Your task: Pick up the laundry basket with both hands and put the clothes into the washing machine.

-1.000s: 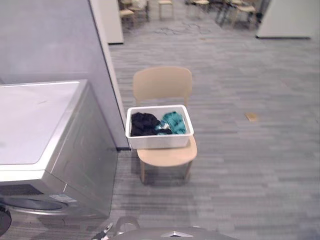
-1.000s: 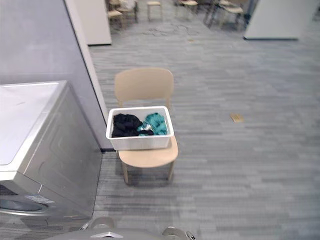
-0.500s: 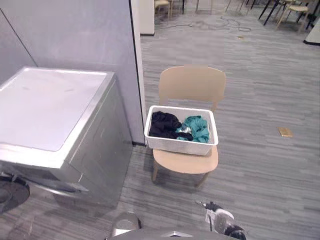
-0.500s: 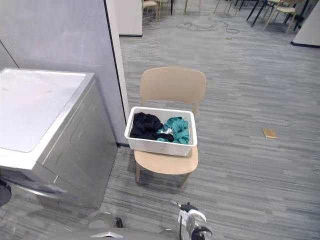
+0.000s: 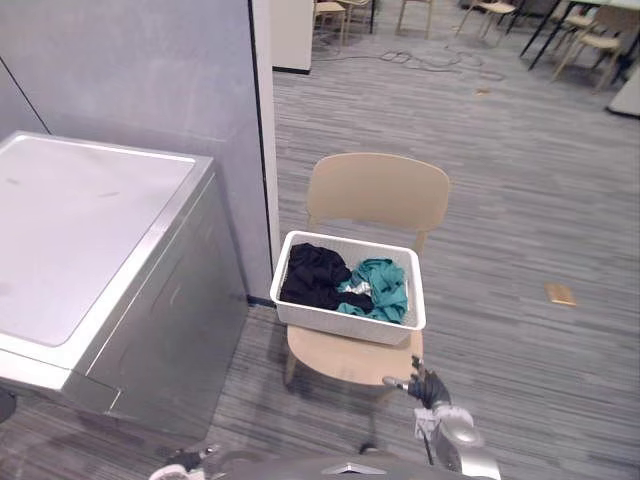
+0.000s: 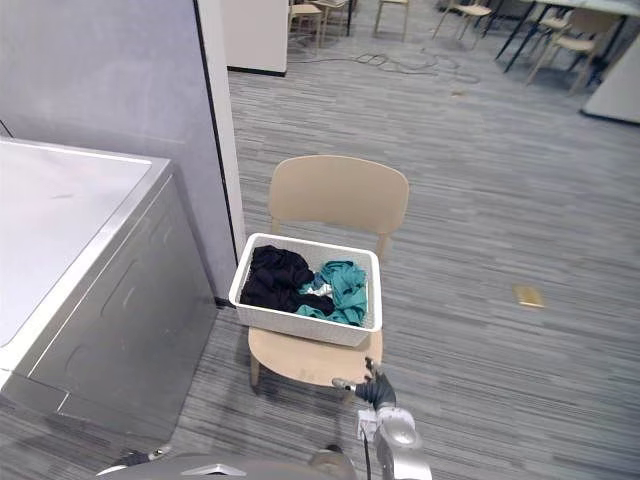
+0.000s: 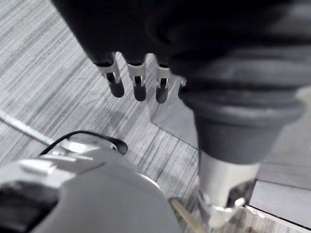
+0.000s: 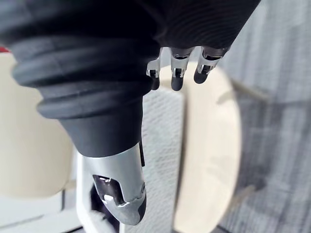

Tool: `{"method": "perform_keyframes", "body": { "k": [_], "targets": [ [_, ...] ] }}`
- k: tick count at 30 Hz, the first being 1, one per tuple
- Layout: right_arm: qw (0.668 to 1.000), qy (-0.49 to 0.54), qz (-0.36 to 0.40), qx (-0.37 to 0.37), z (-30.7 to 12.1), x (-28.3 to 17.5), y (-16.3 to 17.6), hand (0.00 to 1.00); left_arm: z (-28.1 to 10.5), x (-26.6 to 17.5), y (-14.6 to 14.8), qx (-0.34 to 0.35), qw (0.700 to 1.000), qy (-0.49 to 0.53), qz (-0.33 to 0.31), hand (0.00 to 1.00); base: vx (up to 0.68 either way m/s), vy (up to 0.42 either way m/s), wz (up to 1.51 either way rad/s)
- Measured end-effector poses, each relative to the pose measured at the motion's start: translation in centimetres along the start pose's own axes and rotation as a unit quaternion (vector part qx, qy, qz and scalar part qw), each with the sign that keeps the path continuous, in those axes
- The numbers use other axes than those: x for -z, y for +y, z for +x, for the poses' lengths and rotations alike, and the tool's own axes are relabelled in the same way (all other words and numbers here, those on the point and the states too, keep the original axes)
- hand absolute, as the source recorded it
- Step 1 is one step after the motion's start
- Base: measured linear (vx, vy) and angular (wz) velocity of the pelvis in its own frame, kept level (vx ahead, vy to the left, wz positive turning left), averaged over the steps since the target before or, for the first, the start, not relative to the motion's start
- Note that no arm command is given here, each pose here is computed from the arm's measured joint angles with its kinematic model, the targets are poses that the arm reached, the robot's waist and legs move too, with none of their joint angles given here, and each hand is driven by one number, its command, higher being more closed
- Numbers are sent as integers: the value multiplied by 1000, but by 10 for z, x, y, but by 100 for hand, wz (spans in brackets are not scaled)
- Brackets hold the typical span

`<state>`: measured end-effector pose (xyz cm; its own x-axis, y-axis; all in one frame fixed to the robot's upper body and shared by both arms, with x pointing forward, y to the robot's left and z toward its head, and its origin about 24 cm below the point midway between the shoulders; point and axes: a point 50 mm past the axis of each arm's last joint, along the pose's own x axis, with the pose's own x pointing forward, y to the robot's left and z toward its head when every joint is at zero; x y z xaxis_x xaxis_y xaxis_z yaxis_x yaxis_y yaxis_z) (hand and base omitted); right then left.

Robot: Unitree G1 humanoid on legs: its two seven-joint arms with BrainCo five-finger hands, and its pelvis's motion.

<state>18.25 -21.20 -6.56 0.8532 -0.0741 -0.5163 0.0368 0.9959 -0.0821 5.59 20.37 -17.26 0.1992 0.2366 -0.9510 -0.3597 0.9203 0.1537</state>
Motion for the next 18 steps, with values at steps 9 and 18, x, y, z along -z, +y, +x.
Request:
{"method": "perform_keyframes", "body": {
  "k": [9,18],
  "targets": [
    [967,-215,-14,-134,-3,-102,56,0,-1,-4,10,-15,1000,-19,-3,0,-23,-100,14],
    [933,-321,-150,-70,46,-227,49,0,-4,-62,-18,21,993,-110,24,0,-150,-7,6]
  ]
}}
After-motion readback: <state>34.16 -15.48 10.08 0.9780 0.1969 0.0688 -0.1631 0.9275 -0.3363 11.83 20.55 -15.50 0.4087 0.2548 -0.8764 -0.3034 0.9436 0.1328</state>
